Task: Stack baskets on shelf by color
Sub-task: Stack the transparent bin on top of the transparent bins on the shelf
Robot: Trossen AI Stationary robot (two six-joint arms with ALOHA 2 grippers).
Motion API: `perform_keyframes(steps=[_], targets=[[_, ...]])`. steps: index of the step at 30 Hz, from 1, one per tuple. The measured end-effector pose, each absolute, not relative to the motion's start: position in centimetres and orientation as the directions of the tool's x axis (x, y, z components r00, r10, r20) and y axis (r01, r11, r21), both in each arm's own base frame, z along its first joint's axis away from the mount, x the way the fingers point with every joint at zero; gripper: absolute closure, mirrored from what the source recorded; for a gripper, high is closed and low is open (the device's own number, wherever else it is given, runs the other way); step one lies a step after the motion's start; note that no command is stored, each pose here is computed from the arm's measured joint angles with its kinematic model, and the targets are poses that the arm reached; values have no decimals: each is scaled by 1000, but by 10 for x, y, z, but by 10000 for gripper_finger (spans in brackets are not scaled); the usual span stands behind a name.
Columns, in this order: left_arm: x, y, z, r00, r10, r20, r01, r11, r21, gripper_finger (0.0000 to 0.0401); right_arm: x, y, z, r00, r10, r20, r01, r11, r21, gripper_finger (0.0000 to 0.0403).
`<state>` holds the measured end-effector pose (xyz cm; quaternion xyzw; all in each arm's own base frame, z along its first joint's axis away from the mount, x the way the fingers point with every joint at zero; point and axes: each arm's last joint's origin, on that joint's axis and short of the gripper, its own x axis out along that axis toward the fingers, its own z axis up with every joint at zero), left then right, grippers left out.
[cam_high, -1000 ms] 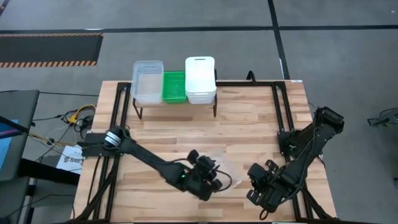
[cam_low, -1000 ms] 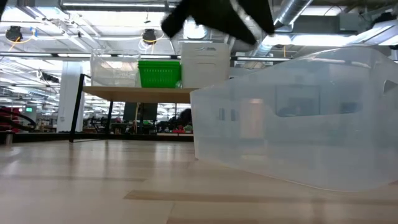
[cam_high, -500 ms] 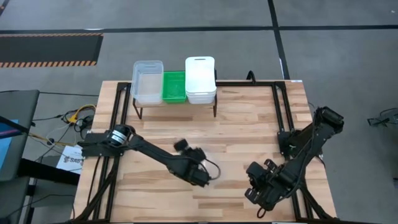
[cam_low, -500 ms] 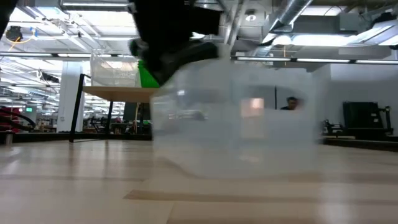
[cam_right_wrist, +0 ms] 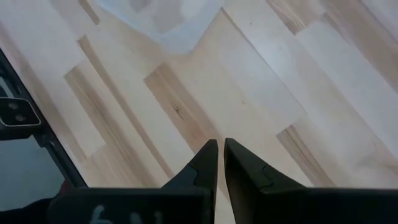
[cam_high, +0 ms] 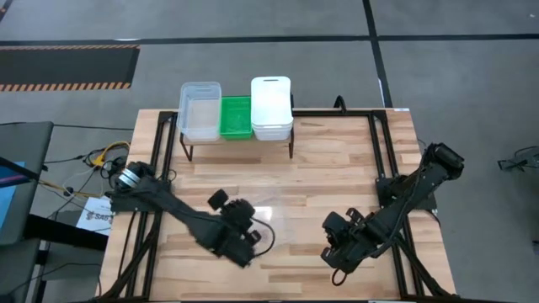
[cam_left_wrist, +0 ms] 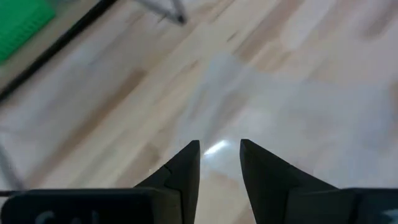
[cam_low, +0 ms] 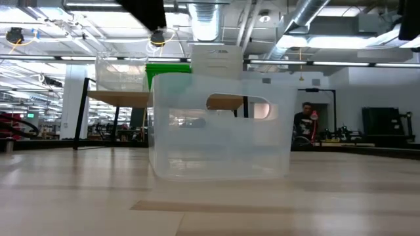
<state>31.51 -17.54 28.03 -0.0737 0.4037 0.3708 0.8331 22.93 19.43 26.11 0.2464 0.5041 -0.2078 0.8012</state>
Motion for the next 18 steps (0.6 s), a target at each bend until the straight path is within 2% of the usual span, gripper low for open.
perform_keyframes(steps=[4, 9, 13, 18], targets=[[310, -199, 292, 542, 483, -688, -614, 787, 68, 287, 228, 195, 261, 402, -84, -912, 574, 799, 179, 351], [331, -219, 287, 658, 321, -682, -442, 897, -4, 231, 229, 196, 261, 408, -74, -910, 572, 798, 192, 351], [358, -221, 268, 687, 270, -674, -333, 942, 38, 175, 229, 196, 261, 406, -74, -911, 572, 798, 190, 351], [383, -213, 227, 611, 274, -743, -322, 943, 83, 139, 226, 199, 261, 394, -47, -918, 564, 801, 201, 351]])
